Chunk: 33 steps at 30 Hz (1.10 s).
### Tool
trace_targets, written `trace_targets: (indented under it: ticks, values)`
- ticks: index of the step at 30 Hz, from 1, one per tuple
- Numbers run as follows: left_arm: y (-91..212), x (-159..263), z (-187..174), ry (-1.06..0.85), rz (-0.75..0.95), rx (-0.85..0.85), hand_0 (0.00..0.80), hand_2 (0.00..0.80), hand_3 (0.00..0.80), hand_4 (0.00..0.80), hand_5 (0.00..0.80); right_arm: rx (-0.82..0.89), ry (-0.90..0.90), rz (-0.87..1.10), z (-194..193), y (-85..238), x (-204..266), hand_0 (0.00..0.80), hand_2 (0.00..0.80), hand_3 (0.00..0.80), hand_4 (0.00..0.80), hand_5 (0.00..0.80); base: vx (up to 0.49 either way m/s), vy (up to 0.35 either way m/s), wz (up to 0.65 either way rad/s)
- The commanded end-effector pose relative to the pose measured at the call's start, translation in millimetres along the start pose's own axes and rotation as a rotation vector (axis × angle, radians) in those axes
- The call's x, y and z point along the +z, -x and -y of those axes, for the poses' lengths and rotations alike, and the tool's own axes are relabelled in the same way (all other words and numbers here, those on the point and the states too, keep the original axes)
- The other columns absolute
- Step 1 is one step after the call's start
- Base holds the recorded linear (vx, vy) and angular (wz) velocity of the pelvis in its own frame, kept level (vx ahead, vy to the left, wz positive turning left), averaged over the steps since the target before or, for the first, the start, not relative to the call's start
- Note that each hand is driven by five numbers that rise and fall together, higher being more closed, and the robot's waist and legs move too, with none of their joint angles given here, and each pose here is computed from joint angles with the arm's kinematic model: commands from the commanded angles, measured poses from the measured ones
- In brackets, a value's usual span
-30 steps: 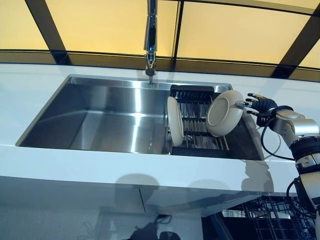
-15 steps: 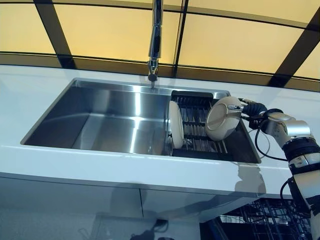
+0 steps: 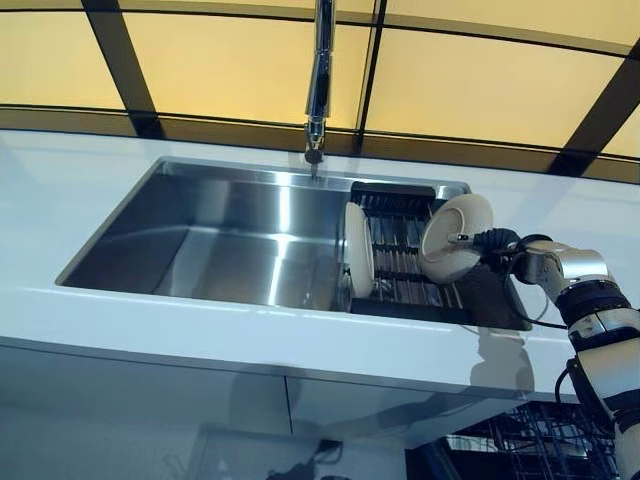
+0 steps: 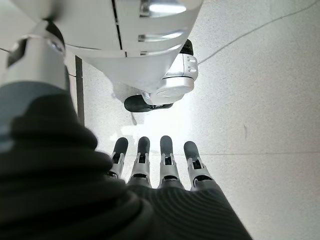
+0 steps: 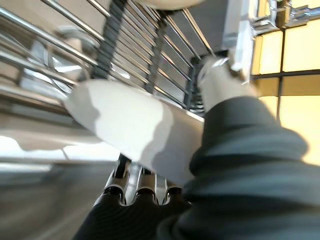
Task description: Take plates into dishwasher
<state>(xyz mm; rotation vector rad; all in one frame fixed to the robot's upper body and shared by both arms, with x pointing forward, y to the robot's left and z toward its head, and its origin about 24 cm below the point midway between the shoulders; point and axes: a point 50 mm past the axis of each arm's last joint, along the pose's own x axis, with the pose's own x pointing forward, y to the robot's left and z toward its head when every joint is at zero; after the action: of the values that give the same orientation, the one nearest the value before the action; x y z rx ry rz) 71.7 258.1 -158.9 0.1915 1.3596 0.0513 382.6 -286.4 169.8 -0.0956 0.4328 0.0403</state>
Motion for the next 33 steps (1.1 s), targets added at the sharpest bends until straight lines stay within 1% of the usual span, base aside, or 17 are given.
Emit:
trace_targets:
  ticks: [1, 3, 11, 18, 33]
  values:
    - [-2, 15, 3, -0.030, 0.021, -0.008, 0.000, 0.000, 0.000, 0.000, 0.000, -0.082, 0.118, 0.088, 13, 12, 34, 0.800, 0.800, 0.800, 0.800, 0.800, -0.037, 0.011, 0.00]
    - [-1, 16, 3, -0.030, 0.023, -0.009, 0.000, 0.000, 0.000, 0.000, 0.000, -0.091, 0.147, 0.109, 13, 13, 39, 0.800, 0.800, 0.800, 0.800, 0.800, -0.032, 0.012, 0.00]
    - [-1, 10, 3, -0.042, 0.013, -0.010, 0.000, 0.000, 0.000, 0.000, 0.000, -0.153, 0.169, 0.187, 21, 22, 55, 0.800, 0.800, 0.800, 0.800, 0.800, -0.004, 0.001, 0.00]
    - [-1, 4, 3, -0.041, -0.002, -0.007, 0.000, 0.000, 0.000, 0.000, 0.000, -0.203, 0.173, 0.277, 26, 33, 71, 0.800, 0.800, 0.800, 0.800, 0.800, 0.000, 0.000, 0.00]
    - [0, -12, 3, -0.056, -0.053, -0.003, 0.000, 0.000, 0.000, 0.000, 0.000, -0.326, 0.170, 0.389, 44, 55, 94, 0.800, 0.800, 0.800, 0.800, 0.800, 0.011, 0.017, -0.02]
